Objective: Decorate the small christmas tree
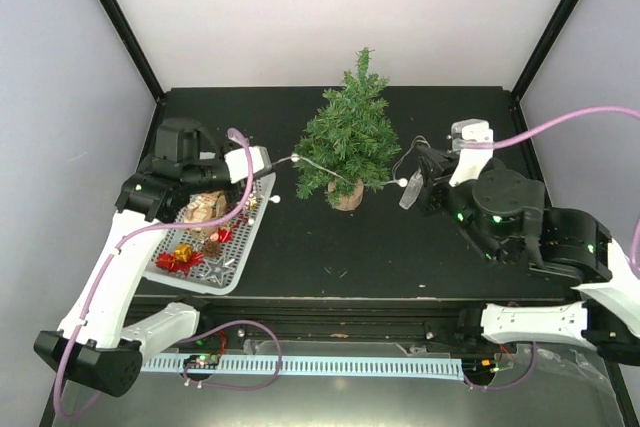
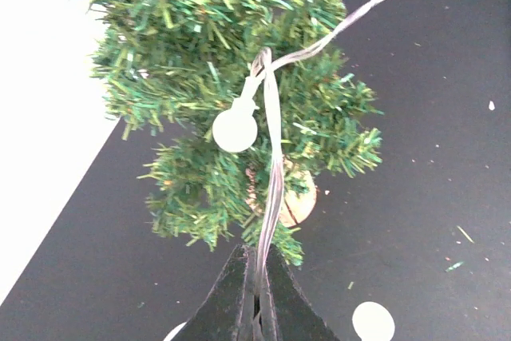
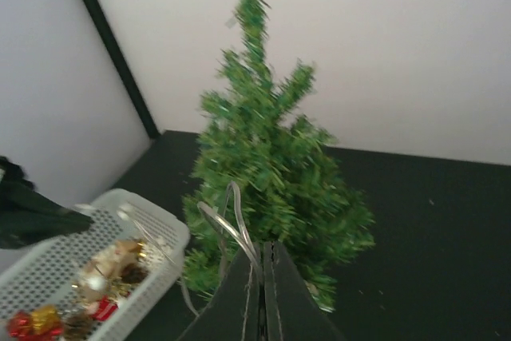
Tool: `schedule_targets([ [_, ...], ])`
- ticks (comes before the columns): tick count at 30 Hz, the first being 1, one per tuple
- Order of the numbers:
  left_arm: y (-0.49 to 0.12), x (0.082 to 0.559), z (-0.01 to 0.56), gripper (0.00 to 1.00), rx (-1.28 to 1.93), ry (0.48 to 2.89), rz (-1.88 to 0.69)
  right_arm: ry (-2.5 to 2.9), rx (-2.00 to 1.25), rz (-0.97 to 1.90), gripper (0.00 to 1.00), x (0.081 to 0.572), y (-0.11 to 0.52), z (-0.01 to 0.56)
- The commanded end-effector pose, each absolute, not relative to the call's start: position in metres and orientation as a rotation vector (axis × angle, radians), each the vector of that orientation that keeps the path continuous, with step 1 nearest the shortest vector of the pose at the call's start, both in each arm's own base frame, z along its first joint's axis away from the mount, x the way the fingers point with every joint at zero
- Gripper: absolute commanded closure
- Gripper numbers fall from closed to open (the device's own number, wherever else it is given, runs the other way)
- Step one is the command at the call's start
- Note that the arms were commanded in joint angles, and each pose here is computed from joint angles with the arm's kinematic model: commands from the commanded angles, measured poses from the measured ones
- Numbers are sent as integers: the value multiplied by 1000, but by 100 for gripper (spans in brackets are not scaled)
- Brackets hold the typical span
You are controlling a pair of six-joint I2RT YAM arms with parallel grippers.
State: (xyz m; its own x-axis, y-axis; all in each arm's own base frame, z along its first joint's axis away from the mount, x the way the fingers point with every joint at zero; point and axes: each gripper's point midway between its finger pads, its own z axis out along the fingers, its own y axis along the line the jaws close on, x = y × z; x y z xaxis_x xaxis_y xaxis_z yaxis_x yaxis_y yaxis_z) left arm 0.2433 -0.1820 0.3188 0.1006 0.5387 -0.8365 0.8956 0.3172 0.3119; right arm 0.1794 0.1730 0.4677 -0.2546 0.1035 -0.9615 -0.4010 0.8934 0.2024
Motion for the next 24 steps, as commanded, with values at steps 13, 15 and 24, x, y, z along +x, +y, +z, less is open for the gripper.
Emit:
schedule_targets([
  [13, -165, 308, 336, 98, 1214, 1602, -440, 1923, -193, 405, 99, 213, 178, 394],
  [15, -163, 313, 335, 98, 1207, 1605, -436, 1930, -182, 399, 99, 216, 177, 389],
  [24, -162, 338, 334, 98, 1178, 1627, -452, 1953, -135, 369, 99, 233, 171, 377],
])
